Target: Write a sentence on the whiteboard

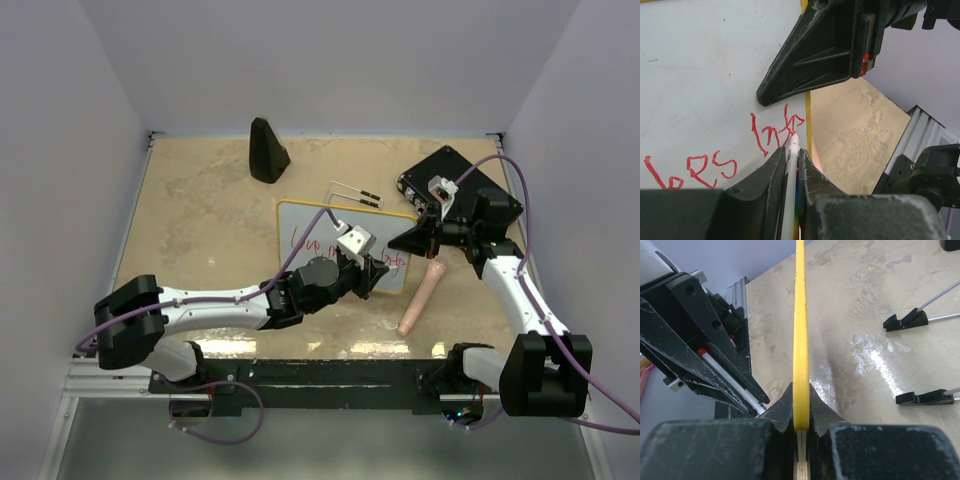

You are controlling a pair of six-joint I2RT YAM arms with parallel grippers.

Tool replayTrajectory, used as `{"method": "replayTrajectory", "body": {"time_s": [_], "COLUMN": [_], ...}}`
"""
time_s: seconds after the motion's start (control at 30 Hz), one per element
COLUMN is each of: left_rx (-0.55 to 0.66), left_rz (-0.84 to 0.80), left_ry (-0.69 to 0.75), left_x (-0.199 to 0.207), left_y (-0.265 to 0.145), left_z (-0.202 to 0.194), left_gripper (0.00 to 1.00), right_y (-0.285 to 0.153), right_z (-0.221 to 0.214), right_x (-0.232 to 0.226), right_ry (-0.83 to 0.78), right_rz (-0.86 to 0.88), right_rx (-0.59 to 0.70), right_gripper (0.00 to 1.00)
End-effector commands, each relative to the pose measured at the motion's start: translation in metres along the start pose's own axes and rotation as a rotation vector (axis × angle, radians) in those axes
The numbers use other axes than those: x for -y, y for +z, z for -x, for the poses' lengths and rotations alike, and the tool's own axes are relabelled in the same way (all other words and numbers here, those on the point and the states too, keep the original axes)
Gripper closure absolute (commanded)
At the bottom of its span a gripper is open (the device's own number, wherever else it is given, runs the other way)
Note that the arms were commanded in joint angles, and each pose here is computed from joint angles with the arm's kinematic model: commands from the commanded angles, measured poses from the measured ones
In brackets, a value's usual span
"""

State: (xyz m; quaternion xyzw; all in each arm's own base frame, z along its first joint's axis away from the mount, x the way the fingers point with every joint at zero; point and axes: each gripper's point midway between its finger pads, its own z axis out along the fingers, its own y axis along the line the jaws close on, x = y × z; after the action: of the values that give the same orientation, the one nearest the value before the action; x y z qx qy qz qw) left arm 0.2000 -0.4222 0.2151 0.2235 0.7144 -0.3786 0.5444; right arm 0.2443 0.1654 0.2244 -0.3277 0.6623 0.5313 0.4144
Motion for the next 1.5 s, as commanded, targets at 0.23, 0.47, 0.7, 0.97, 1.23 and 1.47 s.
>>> {"method": "replayTrajectory", "body": {"time_s": [0.23, 0.47, 0.7, 0.97, 1.23, 1.47], "left_rx": [-0.006, 0.055, 0.13, 0.121, 0.181, 0.268], "left_rz": [-0.022, -0.045, -0.16, -0.152, -0.07, 0.002], "left_ry": [-0.01, -0.008, 0.003, 0.029, -0.002, -0.025], "left_x": [0.006, 0.009, 0.023, 0.003, -0.041, -0.076], "left_y": [0.018, 0.011, -0.026, -0.074, -0.13, -0.159], "left_z": [0.001, 0.018, 0.052, 0.053, 0.062, 0.069], "left_gripper": [1.0, 1.0, 1.0, 1.0, 1.0, 1.0], "right_y": [-0.002, -0.002, -0.002, -0.006, -0.014, -0.021], "right_z": [0.013, 0.012, 0.012, 0.019, 0.019, 0.018], "right_x": [-0.021, -0.021, -0.021, -0.012, 0.004, 0.004], "right_ry": [-0.068, -0.066, -0.068, -0.14, -0.208, -0.224], "right_rz": [0.073, 0.073, 0.075, -0.011, -0.11, -0.141], "right_rx": [0.015, 0.015, 0.015, 0.003, -0.104, -0.176], "right_gripper": [1.0, 1.0, 1.0, 1.0, 1.0, 1.0]}}
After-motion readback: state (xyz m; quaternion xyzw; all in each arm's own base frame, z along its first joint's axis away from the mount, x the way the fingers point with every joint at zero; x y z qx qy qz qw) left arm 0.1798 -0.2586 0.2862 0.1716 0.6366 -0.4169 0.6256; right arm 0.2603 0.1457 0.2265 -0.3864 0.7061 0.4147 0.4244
